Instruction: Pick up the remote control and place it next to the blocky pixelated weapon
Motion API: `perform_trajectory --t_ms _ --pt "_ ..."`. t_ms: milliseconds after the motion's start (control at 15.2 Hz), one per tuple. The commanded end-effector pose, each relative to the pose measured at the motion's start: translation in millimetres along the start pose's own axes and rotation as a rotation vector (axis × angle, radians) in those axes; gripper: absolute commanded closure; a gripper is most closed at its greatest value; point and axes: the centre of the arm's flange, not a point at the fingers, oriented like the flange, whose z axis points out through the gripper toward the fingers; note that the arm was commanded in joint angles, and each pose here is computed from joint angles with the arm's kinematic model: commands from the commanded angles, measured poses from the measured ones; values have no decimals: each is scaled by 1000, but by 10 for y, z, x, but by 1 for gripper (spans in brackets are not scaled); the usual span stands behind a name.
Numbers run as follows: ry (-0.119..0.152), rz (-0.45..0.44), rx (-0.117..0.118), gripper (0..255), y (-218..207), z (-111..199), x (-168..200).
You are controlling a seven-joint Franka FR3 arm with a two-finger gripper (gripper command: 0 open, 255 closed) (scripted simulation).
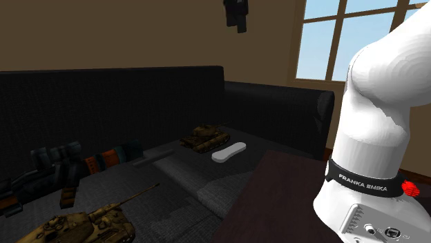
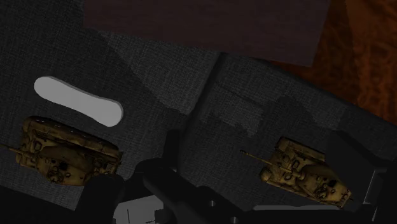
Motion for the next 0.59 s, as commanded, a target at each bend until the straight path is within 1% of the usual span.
perform_trajectory --t_ms 0,528 --pt "0 0 0 0 0 0 0" --pt "24 -208 -18 0 621 833 -108"
